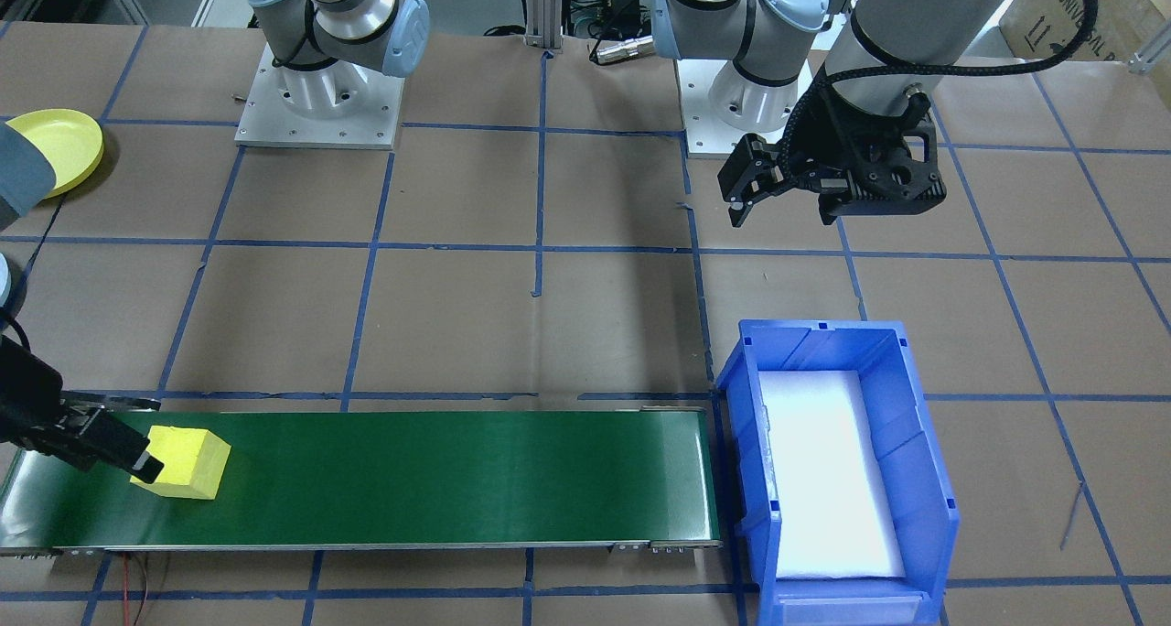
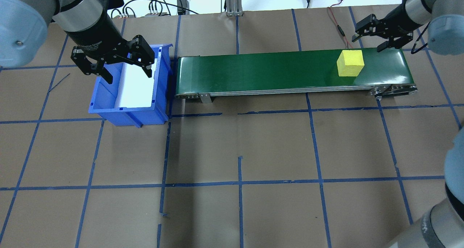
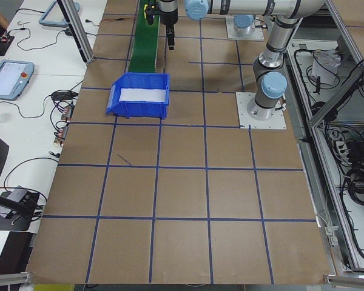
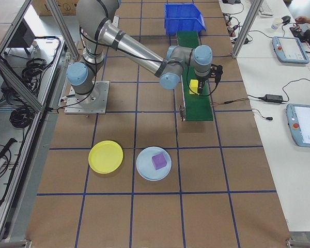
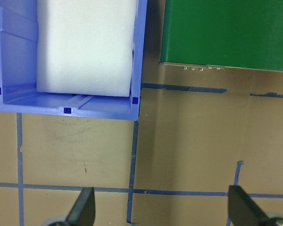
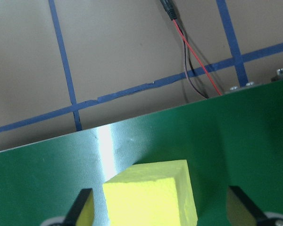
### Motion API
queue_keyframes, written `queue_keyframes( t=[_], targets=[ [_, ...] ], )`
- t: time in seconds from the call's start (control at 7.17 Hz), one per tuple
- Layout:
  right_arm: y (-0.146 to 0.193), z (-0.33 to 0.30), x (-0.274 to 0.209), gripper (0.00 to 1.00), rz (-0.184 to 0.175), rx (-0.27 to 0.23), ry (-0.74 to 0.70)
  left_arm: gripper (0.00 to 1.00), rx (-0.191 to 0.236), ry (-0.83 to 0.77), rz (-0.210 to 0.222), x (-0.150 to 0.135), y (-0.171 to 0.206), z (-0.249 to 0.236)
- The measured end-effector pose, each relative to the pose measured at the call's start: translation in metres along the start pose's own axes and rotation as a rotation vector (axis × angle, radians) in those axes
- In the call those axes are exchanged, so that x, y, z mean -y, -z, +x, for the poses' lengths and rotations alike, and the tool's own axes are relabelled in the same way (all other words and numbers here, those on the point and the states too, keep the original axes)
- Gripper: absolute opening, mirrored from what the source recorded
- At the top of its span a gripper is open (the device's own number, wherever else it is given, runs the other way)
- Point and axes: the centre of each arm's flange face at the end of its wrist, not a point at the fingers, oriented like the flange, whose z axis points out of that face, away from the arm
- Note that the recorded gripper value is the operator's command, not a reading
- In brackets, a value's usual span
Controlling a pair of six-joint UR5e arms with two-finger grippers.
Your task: Move block left to right into plate
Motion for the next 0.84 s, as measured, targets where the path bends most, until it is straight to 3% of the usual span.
queue_keyframes(
  t=[0.28, 0.42, 0.56, 0.7, 0.84],
  targets=[
    [-0.015, 0.004, -0.006, 1.00, -0.018, -0.001, -0.006, 1.00, 0.000, -0.001, 0.001, 0.000, 0.001, 0.000],
    [-0.022, 0.008, -0.006, 0.94, -0.023, -0.018, -0.003, 1.00, 0.001, -0.001, 0.001, 0.000, 0.001, 0.000],
    [-0.029, 0.016, -0.005, 0.56, -0.028, -0.069, 0.004, 1.00, 0.001, -0.002, 0.001, 0.000, 0.000, 0.000],
    [-0.032, 0.024, -0.005, 0.40, -0.036, -0.134, 0.008, 1.00, 0.001, -0.002, 0.000, 0.000, 0.000, 0.000],
    [-0.029, 0.031, -0.005, 0.36, -0.042, -0.201, 0.014, 1.00, 0.000, -0.002, 0.000, 0.000, 0.000, 0.000]
  ],
)
